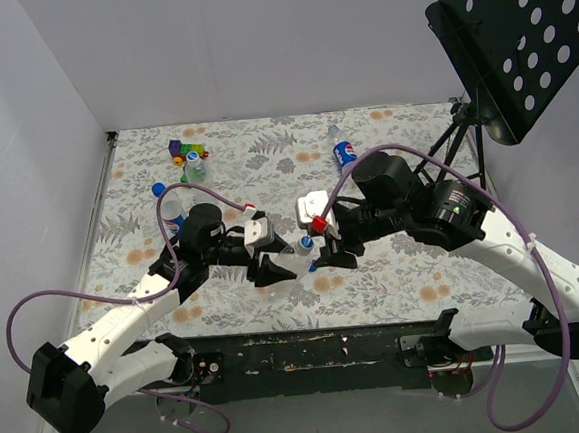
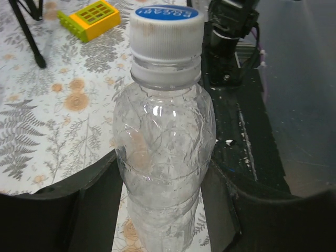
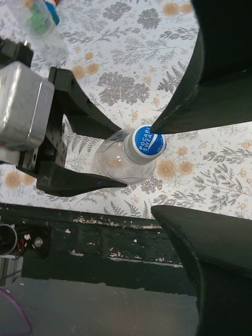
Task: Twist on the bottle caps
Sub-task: Screw the bottle cap onto the plastic bottle.
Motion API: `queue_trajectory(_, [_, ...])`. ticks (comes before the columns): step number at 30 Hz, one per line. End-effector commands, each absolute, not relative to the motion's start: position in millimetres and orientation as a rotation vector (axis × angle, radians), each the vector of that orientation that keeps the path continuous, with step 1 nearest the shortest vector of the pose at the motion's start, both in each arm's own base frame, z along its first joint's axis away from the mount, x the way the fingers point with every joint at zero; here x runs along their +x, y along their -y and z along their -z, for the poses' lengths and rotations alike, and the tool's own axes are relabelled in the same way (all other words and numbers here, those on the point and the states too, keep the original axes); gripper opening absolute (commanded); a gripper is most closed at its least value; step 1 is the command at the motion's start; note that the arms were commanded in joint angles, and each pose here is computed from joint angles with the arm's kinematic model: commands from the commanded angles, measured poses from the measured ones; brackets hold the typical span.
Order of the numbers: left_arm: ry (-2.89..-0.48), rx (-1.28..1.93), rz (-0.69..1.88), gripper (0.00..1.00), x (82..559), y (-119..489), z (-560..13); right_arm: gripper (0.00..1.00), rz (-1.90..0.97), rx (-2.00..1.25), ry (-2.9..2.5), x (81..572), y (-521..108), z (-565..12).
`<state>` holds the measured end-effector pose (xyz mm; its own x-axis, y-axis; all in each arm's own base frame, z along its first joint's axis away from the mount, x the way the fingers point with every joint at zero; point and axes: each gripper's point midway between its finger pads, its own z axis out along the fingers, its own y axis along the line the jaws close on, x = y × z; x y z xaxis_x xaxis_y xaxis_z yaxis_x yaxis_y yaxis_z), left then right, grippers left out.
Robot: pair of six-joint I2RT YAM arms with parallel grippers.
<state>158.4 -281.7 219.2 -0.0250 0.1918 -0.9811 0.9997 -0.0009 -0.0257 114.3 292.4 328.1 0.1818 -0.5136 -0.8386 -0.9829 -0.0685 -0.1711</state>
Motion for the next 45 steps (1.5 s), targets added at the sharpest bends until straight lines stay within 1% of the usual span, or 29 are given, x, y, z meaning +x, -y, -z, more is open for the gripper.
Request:
queue_trajectory(1, [-1.266, 1.423, 1.244, 0.03, 138, 283, -235, 0.62, -0.827, -1.83, -1.257, 97, -293, -335])
queue_trajectory(8, [-1.25, 1.43, 1.244, 0.03, 135, 282, -238, 0.6, -0.797, -1.871, -1.253, 104, -299, -329])
queue_trajectory(18, [-1.239, 1.435, 1.236, 0.03, 135, 281, -240, 0.57, -0.774, -1.877, -1.215, 110, -306, -338])
queue_trajectory(27, [-1.224, 1.436, 1.233, 0.02, 133, 280, -244, 0.54, -0.822, -1.968, -1.244, 103, -307, -318])
queue_trajectory(30, [-1.221, 1.438, 1.231, 0.02, 132, 280, -244, 0.51, -0.814, -1.975, -1.26, 106, -308, -313])
queue_trajectory(34, [-1.246, 1.413, 1.176, 0.02, 141, 279, -242, 0.34, -0.817, -1.957, -1.314, 109, -311, -311])
queue_trajectory(35, [-1.258, 1.397, 1.148, 0.02, 145, 279, -242, 0.29, -0.82, -1.949, -1.336, 110, -311, -310])
queue_trajectory(37, [-1.29, 1.348, 1.071, 0.01, 158, 277, -240, 0.15, -0.83, -1.914, -1.415, 112, -313, -306])
queue_trajectory(39, [-1.338, 1.264, 0.959, 0.0, 179, 273, -240, 0.05, -0.829, -1.842, -1.563, 118, -315, -299])
queue_trajectory(41, [-1.379, 1.18, 0.834, 0.0, 200, 266, -238, 0.02, -0.809, -1.728, -1.733, 128, -319, -290])
queue_trajectory(43, [-1.439, 1.099, 0.689, 0.0, 220, 257, -231, 0.01, -0.771, -1.547, -1.929, 143, -326, -278])
queue_trajectory(45, [-1.465, 1.021, 0.519, 0.0, 238, 248, -229, 0.01, -0.719, -1.27, -2.164, 162, -332, -261])
